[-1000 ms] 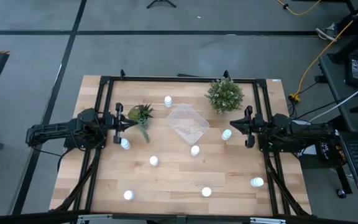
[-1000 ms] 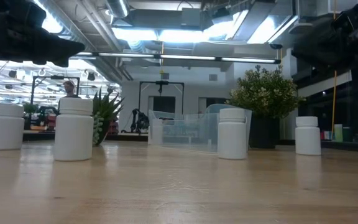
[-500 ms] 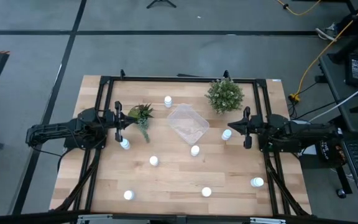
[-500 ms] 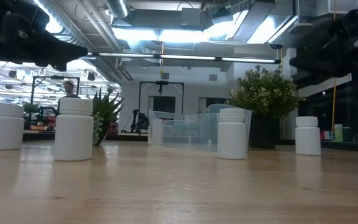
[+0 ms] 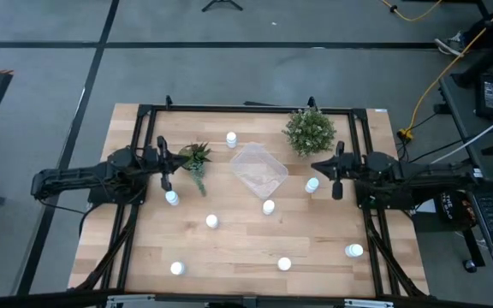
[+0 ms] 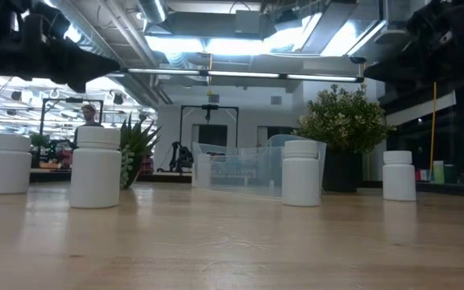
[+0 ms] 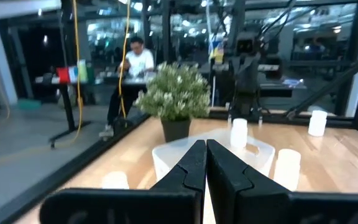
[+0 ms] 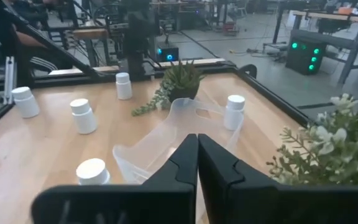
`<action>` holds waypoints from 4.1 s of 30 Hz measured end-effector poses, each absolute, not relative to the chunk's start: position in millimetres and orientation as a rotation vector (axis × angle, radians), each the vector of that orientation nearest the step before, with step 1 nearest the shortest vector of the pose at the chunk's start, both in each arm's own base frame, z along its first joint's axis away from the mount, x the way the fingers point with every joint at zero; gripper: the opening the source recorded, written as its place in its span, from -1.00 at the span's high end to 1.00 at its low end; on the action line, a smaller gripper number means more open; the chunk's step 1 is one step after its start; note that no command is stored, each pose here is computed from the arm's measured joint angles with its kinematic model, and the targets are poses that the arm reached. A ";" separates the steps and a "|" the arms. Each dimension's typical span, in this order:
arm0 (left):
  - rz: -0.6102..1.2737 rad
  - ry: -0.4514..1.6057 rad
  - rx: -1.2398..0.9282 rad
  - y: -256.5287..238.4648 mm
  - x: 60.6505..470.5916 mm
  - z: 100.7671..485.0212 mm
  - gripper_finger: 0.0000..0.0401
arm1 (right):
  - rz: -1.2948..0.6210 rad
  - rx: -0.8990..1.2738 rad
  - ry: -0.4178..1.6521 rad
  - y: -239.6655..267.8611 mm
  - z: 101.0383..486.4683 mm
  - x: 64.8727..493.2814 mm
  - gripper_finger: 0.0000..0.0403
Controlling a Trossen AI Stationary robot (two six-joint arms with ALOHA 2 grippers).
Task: Pick and place pill bottles into a basket
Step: Put the pill bottle into the transparent bin
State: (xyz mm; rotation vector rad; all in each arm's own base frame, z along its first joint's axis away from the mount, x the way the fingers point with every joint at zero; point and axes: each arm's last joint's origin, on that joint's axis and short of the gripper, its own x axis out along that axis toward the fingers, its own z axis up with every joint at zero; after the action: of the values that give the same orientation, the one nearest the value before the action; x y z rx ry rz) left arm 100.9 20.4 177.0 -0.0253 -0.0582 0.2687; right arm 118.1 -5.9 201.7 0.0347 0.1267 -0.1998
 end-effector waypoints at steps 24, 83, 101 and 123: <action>0.099 0.162 0.042 22.6 141.7 207.1 0.97 | -0.195 0.156 0.427 3.0 250.2 131.3 0.99; 0.087 0.165 0.186 22.6 141.7 207.7 0.97 | -0.396 0.105 0.923 44.7 265.0 150.5 0.00; 0.092 0.166 0.186 22.7 141.7 207.6 0.97 | -0.444 0.134 0.895 45.5 214.5 149.2 -0.31; 0.090 0.182 0.184 22.7 141.5 206.1 0.97 | -0.478 0.182 0.841 42.4 166.0 143.9 -0.31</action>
State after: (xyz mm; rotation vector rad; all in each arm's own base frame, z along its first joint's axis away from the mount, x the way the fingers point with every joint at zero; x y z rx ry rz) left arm 141.5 22.7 206.1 0.1841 0.1815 0.0898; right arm 143.9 42.4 166.0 0.1819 0.8411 -0.4784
